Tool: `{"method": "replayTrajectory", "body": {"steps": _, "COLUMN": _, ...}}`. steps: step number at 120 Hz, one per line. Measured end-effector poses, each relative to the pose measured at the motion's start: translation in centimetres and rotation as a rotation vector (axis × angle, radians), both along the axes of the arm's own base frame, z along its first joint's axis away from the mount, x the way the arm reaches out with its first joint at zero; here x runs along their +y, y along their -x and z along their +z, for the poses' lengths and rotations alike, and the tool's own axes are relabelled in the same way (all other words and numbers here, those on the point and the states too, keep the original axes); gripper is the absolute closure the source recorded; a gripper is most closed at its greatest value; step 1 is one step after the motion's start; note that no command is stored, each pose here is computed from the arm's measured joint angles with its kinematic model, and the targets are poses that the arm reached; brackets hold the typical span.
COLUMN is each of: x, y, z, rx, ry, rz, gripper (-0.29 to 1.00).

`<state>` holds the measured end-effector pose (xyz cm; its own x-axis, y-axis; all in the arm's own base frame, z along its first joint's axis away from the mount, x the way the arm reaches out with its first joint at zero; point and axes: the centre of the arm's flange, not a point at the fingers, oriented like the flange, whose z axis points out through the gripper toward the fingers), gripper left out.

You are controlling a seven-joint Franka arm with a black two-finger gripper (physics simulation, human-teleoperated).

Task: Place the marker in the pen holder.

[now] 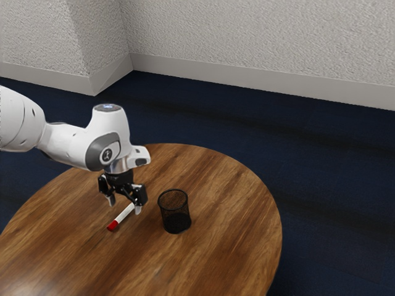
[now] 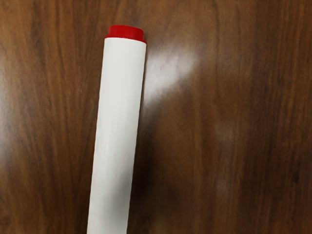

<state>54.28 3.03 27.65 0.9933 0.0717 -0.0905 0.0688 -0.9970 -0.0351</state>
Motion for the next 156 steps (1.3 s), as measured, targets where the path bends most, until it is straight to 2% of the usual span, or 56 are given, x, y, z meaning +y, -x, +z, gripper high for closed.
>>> {"method": "replayTrajectory", "body": {"steps": 55, "x": 2.2, "y": -3.0, "z": -2.2, "rx": -0.044, "ry": 0.034, "rz": -0.073, "gripper": 0.0}}
{"method": "replayTrajectory", "body": {"steps": 107, "x": 3.5, "y": -3.3, "z": -3.3, "rx": -0.042, "ry": 0.056, "rz": -0.125, "gripper": 0.01}}
{"method": "replayTrajectory", "body": {"steps": 135, "x": 3.2, "y": -3.4, "z": -3.0, "rx": -0.051, "ry": 0.074, "rz": -0.142, "gripper": 0.35}}
{"method": "replayTrajectory", "body": {"steps": 156, "x": 3.1, "y": -3.4, "z": -3.0, "rx": -0.052, "ry": 0.078, "rz": -0.156, "gripper": 0.54}}
